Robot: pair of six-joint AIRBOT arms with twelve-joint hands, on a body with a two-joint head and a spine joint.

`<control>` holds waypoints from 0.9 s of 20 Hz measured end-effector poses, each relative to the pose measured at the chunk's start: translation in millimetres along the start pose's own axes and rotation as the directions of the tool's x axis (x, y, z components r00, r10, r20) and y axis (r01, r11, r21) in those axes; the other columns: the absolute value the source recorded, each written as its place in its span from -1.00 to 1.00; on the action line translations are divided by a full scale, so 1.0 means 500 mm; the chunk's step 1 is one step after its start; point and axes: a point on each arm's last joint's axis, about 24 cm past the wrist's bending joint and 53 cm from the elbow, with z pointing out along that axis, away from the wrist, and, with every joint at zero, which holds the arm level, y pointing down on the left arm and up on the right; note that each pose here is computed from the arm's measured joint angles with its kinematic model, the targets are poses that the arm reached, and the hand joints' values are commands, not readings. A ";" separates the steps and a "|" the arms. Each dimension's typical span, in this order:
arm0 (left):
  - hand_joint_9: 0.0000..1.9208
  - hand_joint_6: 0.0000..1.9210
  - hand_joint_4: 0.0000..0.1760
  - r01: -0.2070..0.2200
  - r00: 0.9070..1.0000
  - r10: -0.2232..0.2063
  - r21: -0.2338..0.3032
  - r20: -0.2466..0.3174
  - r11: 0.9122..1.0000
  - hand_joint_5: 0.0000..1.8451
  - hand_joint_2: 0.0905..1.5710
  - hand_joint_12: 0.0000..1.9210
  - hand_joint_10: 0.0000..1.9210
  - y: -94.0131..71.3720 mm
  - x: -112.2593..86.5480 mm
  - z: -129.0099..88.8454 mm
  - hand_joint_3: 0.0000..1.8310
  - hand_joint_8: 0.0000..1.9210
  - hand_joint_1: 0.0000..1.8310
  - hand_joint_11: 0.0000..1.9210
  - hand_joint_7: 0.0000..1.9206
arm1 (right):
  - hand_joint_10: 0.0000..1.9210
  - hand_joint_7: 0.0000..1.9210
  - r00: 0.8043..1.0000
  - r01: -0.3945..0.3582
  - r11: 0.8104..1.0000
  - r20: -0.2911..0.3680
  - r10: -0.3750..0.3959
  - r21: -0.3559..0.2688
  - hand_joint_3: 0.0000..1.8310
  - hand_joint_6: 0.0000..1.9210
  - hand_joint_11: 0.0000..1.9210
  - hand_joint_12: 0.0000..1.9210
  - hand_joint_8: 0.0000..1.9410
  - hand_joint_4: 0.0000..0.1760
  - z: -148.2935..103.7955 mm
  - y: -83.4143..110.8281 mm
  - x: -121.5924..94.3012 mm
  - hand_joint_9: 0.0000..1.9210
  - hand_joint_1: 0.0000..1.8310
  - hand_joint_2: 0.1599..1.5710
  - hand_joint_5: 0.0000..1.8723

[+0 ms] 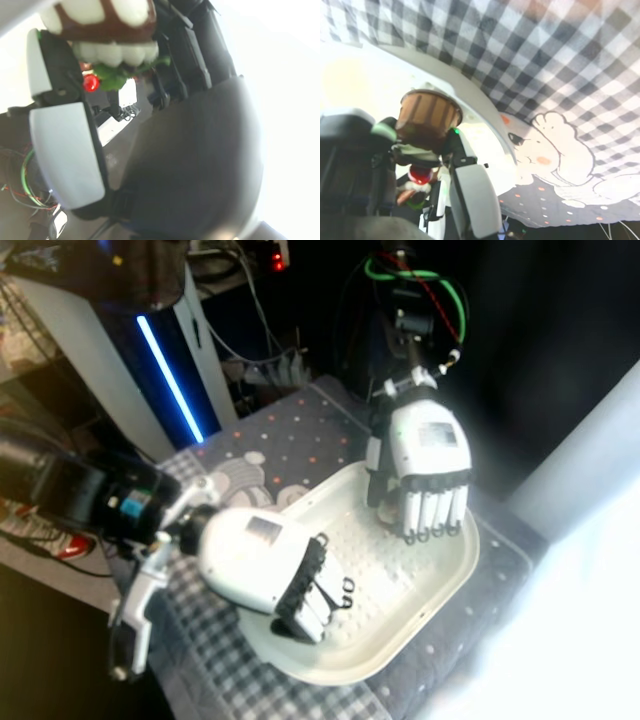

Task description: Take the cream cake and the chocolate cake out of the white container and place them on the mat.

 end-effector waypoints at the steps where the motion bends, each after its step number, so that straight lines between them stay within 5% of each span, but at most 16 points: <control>1: -0.24 0.48 -1.00 0.008 1.000 -0.008 0.001 0.008 1.000 -0.35 0.57 0.53 0.59 0.000 -0.004 0.000 -1.00 0.40 0.45 -0.42 -0.24 | 0.35 -0.04 1.000 -0.001 1.000 0.003 0.001 -0.001 -1.00 -0.08 -0.44 0.83 0.26 -1.00 0.000 0.001 -0.001 -0.15 0.34 0.38 0.06; 3: -0.23 0.48 -1.00 0.014 0.999 -0.014 0.010 0.043 1.000 -0.37 0.57 0.53 0.59 -0.002 -0.023 -0.005 -1.00 0.40 0.45 -0.43 -0.23 | 0.20 -0.02 1.000 -0.010 1.000 0.022 0.010 -0.015 -1.00 -0.01 -0.44 0.75 0.21 -1.00 -0.004 0.019 -0.007 -0.10 0.33 0.38 0.03; 4: -0.22 0.48 -1.00 0.014 0.998 -0.015 0.023 0.060 1.000 -0.36 0.56 0.52 0.57 -0.010 -0.033 -0.011 -1.00 0.38 0.46 -0.43 -0.22 | 0.62 -0.12 0.999 -0.016 0.999 0.035 0.017 -0.029 -1.00 -0.08 -0.24 0.95 0.51 -1.00 -0.007 0.035 -0.009 -0.07 0.34 0.45 -0.05; 5: -0.23 0.49 -1.00 0.013 0.998 -0.014 0.027 0.068 1.000 -0.34 0.55 0.53 0.56 -0.012 -0.037 -0.014 -1.00 0.34 0.46 -0.44 -0.20 | 0.86 -0.16 0.999 -0.018 0.999 0.039 0.019 -0.033 -1.00 -0.09 -0.16 0.99 0.61 -1.00 -0.008 0.040 -0.010 -0.11 0.34 0.48 -0.07; 7: -0.22 0.47 -1.00 0.011 0.996 -0.017 0.061 0.092 0.998 -0.33 0.55 0.62 0.59 -0.035 -0.049 -0.027 -1.00 0.33 0.46 -0.49 -0.21 | 0.69 -0.13 0.999 -0.002 0.998 0.054 0.005 -0.065 -1.00 -0.14 -0.25 1.00 0.54 -1.00 -0.022 0.067 -0.017 -0.15 0.36 0.44 0.00; 8: -0.21 0.45 -1.00 0.015 0.995 -0.023 0.079 0.102 0.997 -0.33 0.55 0.68 0.58 -0.045 -0.057 -0.040 -1.00 0.32 0.46 -0.49 -0.19 | 0.94 -0.21 0.997 0.007 0.997 0.073 -0.001 -0.077 -1.00 -0.04 -0.03 1.00 0.68 -1.00 -0.035 0.077 -0.029 -0.07 0.33 0.51 -0.10; 9: -0.19 0.43 -1.00 0.008 0.991 -0.021 0.105 0.129 0.994 -0.32 0.53 0.68 0.55 -0.059 -0.073 -0.057 -1.00 0.30 0.46 -0.49 -0.17 | 0.99 -0.09 0.994 0.026 0.996 0.106 -0.016 -0.088 -1.00 0.11 0.08 1.00 0.71 -1.00 -0.053 0.083 -0.052 0.00 0.27 0.43 -0.04; 11: -0.19 0.39 -1.00 -0.012 0.984 -0.012 0.134 0.177 0.991 -0.31 0.53 0.63 0.54 -0.077 -0.095 -0.086 -1.00 0.34 0.47 -0.39 -0.17 | 0.75 -0.17 0.985 0.053 0.995 0.168 -0.037 -0.090 -1.00 -0.04 -0.19 1.00 0.61 -1.00 -0.084 0.082 -0.095 -0.16 0.34 0.48 -0.08; 13: -0.15 0.31 -1.00 -0.036 0.977 0.000 0.163 0.212 0.986 -0.31 0.53 0.68 0.56 -0.096 -0.106 -0.126 -1.00 0.36 0.47 -0.32 -0.17 | 0.40 0.00 0.967 0.076 0.993 0.249 -0.052 -0.087 -1.00 0.05 -0.42 0.84 0.23 -1.00 -0.126 0.082 -0.149 -0.20 0.35 0.40 -0.05; 14: -0.13 0.31 -1.00 -0.047 0.976 0.009 0.171 0.218 0.984 -0.29 0.52 0.66 0.54 -0.100 -0.105 -0.144 -1.00 0.33 0.47 -0.31 -0.15 | 0.37 0.03 0.959 0.084 0.992 0.277 -0.054 -0.096 -1.00 -0.05 -0.47 0.83 0.23 -1.00 -0.143 0.092 -0.166 -0.23 0.37 0.38 -0.01; 18: -0.15 0.35 -1.00 -0.058 0.968 0.012 0.177 0.252 0.982 -0.29 0.52 0.57 0.52 -0.101 -0.105 -0.209 -1.00 0.31 0.47 -0.33 -0.18 | 0.44 0.04 0.942 0.129 0.980 0.326 -0.072 -0.155 -1.00 0.07 -0.47 0.88 0.18 -1.00 -0.201 0.148 -0.175 -0.32 0.35 0.38 -0.05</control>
